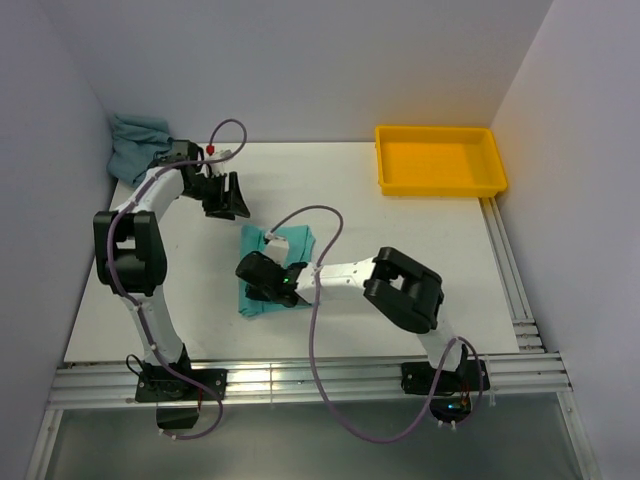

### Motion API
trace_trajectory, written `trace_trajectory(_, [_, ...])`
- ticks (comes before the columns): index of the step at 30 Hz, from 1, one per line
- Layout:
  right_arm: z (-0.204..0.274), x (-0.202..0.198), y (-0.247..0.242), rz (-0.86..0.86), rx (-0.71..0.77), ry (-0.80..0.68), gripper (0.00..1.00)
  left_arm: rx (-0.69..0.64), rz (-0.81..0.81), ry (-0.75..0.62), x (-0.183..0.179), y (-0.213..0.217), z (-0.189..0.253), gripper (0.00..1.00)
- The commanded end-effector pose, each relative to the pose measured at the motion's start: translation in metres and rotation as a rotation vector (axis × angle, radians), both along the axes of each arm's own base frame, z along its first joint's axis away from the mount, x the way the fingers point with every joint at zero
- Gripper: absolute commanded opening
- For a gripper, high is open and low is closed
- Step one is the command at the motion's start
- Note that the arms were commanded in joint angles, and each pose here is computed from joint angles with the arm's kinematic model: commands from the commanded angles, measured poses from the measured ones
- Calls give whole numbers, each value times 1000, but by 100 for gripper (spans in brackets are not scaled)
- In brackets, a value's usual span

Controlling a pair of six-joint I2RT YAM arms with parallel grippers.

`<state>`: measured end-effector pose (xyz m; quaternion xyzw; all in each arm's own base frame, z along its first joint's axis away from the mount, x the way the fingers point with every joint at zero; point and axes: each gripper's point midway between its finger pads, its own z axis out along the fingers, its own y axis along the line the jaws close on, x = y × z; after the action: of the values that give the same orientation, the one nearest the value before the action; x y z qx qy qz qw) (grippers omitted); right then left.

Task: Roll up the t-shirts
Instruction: Roll the tshirt

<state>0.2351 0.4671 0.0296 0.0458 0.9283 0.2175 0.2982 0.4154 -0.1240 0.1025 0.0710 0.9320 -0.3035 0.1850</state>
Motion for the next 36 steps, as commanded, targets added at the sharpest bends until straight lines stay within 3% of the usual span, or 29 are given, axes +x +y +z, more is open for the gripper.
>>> trace_trajectory(1, [8, -8, 8, 42, 241, 80, 16, -94, -85, -9, -13, 3, 9, 65])
trace_trajectory(4, [11, -8, 5, 46, 398, 97, 15, -149, -140, 2, -30, -2, 5, 66])
trace_trajectory(10, [13, -8, 1, 32, 574, 147, 15, -239, -194, 61, -60, -1, -21, 67])
trace_trajectory(16, [4, -7, 0, 16, 635, 195, 14, -311, -224, 125, -78, -10, -44, 67])
trace_trajectory(21, [-2, -5, -2, 5, 619, 200, 14, -275, -160, 173, -74, -11, -65, 65])
trace_trajectory(25, [-8, -4, -8, -10, 565, 199, 15, -209, -64, 181, -57, -4, -76, 55])
trace_trajectory(29, [-10, -1, -19, -30, 455, 167, 20, -42, 25, 158, -47, 2, -78, 42])
trace_trajectory(30, [-14, 0, -25, -51, 394, 160, 23, -21, 24, 136, -45, -1, -72, 31])
trace_trajectory(36, [-2, -9, -26, -37, 234, 92, 44, 76, 33, 110, -45, -7, -71, 11])
